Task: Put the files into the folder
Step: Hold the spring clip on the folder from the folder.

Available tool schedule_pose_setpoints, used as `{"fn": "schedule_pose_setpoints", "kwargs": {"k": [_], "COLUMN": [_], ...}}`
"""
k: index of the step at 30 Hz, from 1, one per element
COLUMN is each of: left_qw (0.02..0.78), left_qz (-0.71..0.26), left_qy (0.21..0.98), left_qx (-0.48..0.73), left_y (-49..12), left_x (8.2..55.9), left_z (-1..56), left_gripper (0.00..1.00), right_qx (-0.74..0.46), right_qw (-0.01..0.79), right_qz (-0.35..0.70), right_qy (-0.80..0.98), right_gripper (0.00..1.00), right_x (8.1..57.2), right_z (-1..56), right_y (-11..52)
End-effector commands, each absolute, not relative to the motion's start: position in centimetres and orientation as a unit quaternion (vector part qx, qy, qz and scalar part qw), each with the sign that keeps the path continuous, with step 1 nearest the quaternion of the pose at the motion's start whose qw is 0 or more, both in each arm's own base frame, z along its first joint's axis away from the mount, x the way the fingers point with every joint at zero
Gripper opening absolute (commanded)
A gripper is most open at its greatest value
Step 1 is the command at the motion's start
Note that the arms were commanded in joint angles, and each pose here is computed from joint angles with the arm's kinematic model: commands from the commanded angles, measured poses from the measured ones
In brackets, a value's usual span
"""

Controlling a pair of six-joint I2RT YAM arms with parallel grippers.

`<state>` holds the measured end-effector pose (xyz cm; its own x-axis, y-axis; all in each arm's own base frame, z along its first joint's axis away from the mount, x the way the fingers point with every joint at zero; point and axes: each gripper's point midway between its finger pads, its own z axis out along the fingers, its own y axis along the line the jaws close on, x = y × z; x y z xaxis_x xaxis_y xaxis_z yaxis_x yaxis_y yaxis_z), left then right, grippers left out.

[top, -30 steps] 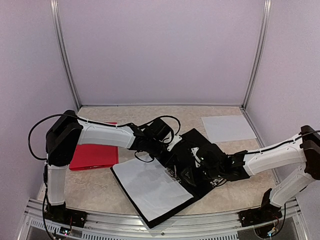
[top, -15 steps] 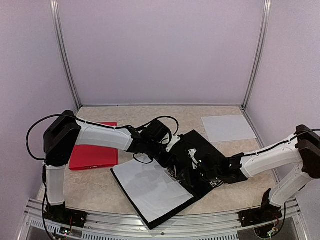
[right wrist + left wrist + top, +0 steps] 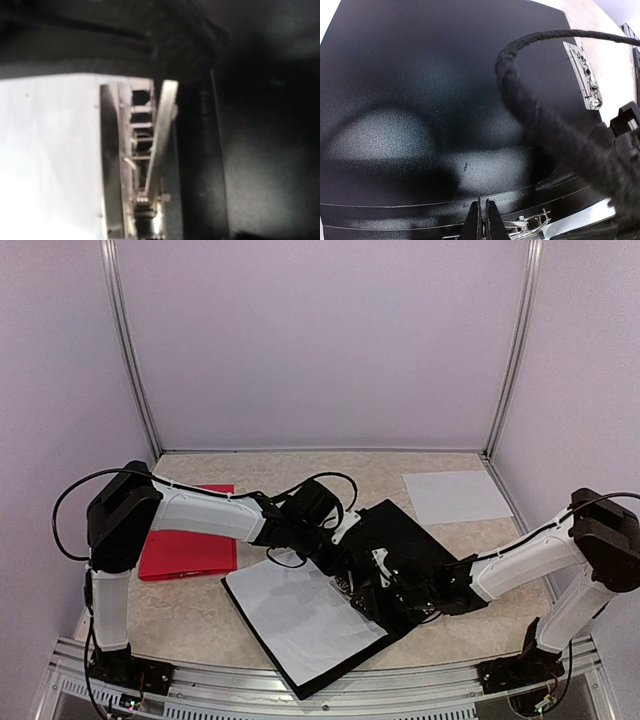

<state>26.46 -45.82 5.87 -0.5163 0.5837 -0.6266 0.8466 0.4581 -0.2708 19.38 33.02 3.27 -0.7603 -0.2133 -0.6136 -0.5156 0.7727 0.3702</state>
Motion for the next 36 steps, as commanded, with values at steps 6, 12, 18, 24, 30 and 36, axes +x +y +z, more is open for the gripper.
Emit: {"fn": "schedule_pose_setpoints", "kwargs": {"k": [6, 12, 18, 24, 30, 36], "left_qw": [0.213, 0.211, 0.209, 0.211, 0.210, 0.208], "left_qz": [-0.287, -0.288, -0.285, -0.284, -0.282, -0.273], "left_qy": [0.827, 0.828, 0.830, 0.830, 0.832, 0.840], "left_qx": [0.433, 0.432, 0.431, 0.430, 0.429, 0.419], "left_y": [-45.2, -45.2, -45.0, -45.0, -44.8, -44.0], "left_x": [25.6, 25.5, 25.5, 25.6, 25.6, 25.7], "left_z": [5.7, 5.6, 5.4, 5.6, 5.4, 4.6], "left_gripper": [0.00, 0.00, 0.00, 0.00, 0.00, 0.00], "right_qx": [-0.221, -0.229, -0.227, -0.226, -0.224, -0.227], "right_qw": [0.282, 0.280, 0.281, 0.275, 0.272, 0.270], "right_qz": [0.276, 0.259, 0.260, 0.257, 0.254, 0.232], "right_qy": [0.892, 0.896, 0.896, 0.898, 0.901, 0.906], "right_gripper": [0.50, 0.46, 0.42, 0.33, 0.27, 0.21], "right_x": [19.2, 19.6, 19.7, 19.5, 19.1, 18.8], "right_z": [3.0, 2.1, 1.9, 1.5, 1.1, 0.0], "right_y": [34.2, 34.8, 35.1, 34.8, 34.4, 33.9]}}
